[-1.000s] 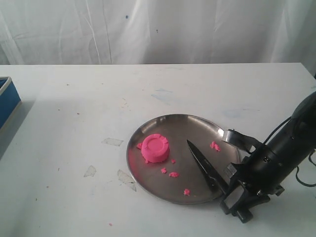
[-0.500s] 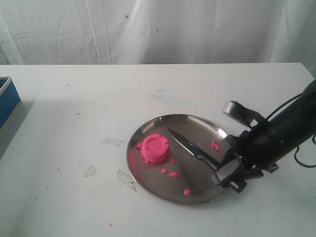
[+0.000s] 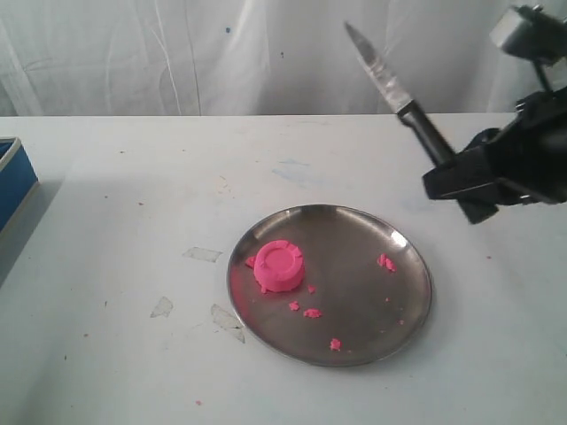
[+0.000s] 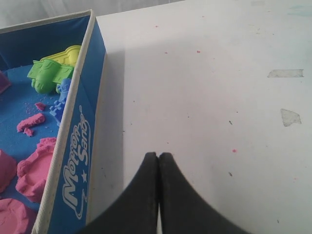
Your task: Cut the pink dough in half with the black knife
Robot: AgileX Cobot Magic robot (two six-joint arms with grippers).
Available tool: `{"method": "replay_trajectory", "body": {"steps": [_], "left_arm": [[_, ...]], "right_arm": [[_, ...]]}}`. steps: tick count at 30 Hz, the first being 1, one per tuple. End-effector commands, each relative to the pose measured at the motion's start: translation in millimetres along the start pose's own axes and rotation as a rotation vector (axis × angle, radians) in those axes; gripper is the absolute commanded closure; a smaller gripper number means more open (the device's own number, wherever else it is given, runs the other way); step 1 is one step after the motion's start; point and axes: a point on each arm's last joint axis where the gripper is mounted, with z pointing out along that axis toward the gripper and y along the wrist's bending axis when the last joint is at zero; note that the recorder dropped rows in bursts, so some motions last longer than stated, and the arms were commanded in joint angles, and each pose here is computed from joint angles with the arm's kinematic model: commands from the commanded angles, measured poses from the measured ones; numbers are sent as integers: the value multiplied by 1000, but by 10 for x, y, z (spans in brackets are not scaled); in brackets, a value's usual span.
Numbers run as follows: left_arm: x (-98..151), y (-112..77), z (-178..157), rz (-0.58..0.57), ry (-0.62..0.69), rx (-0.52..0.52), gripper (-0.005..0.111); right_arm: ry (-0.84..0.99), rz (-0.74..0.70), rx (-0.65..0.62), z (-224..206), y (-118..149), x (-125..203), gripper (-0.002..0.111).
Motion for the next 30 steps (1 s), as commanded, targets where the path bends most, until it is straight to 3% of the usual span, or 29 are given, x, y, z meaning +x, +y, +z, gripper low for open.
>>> {"method": "replay_trajectory", "body": {"steps": [1,4,11,13,14,15,16,17,19,23,24,27,30], "left_arm": [[9,-4,2,-16,-3,2,107],[9,-4,2,-16,-3,2,107],[-43,12,0,-27,-60,-15,107],[-178,34,-19,-271,-214,-11,107],[-275,78,-48,-486,-336,-9,107],[-328,113,-71,-589,-411,-12,107],[-437,199,-142,-704,-582,-35,107],[-535,280,-237,-749,-758,-65,107],[-650,401,-428,-762,-1036,-135,107],[-733,494,-674,-759,-1323,-204,107],[-871,500,-804,-772,-1408,-164,107],[-1178,431,-975,-686,-1406,-68,107],[-1527,315,-1102,-401,-1228,-84,107]], "right_arm": [[-262,-12,339,-550,85,124,108],[-374,-15,389,-710,166,240,108],[-339,91,328,-495,97,395,108],[-329,117,314,-450,77,385,108],[-324,124,313,-431,63,380,108],[-322,125,312,-426,60,380,108],[-322,126,314,-422,55,377,108],[-325,126,315,-423,54,375,108],[-326,128,319,-413,41,368,108],[-327,136,331,-374,6,391,108],[-327,147,335,-345,-16,408,108],[-335,167,331,-322,-30,414,108],[-354,172,337,-327,-39,398,108]]}}
